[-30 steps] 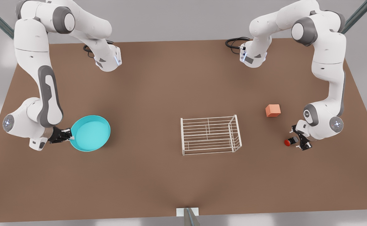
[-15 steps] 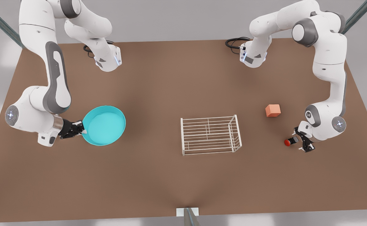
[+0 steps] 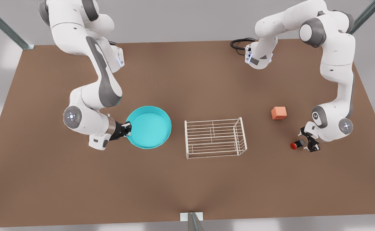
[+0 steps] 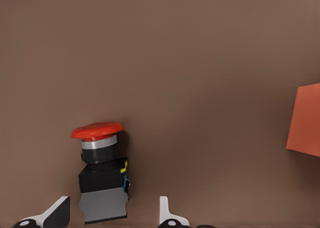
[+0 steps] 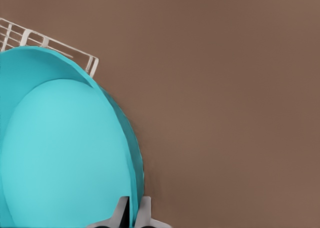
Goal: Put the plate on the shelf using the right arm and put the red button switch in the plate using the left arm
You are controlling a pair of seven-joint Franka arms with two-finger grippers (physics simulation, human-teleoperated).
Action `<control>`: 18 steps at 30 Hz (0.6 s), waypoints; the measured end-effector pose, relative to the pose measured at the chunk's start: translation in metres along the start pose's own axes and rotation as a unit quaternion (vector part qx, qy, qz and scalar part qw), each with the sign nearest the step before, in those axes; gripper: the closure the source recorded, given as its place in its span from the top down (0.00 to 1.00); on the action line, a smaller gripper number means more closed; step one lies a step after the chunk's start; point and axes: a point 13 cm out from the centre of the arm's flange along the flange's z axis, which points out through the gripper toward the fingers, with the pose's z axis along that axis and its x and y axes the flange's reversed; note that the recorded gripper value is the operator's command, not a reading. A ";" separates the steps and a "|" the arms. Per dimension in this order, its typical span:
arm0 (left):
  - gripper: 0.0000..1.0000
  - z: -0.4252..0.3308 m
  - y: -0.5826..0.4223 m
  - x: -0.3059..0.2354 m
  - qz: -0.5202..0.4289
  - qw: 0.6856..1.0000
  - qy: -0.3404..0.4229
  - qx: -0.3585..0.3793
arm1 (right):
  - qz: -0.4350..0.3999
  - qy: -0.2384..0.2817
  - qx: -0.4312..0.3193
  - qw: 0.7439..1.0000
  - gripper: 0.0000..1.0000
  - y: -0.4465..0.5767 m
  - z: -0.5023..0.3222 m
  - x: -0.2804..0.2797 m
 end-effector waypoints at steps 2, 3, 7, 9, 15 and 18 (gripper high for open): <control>0.81 -0.001 -0.002 -0.002 0.001 1.000 0.000 0.003 | 0.013 -0.001 0.002 1.000 0.07 0.028 0.004 -0.010; 0.81 -0.001 -0.003 -0.003 0.002 1.000 -0.001 0.005 | 0.019 -0.001 0.003 1.000 0.07 0.044 0.008 -0.015; 0.80 0.005 -0.007 -0.007 0.004 1.000 -0.002 0.014 | 0.051 -0.004 0.004 0.999 0.07 0.105 0.021 -0.034; 0.69 0.007 -0.008 -0.010 0.005 1.000 -0.004 0.016 | 0.067 -0.007 0.004 0.998 0.07 0.138 0.030 -0.044; 0.50 0.007 -0.009 -0.011 0.005 1.000 -0.005 0.016 | 0.137 -0.011 0.005 0.991 0.07 0.203 0.060 -0.059; 0.41 0.006 -0.008 -0.011 0.005 1.000 -0.005 0.015 | 0.169 -0.011 0.009 0.986 0.07 0.235 0.083 -0.066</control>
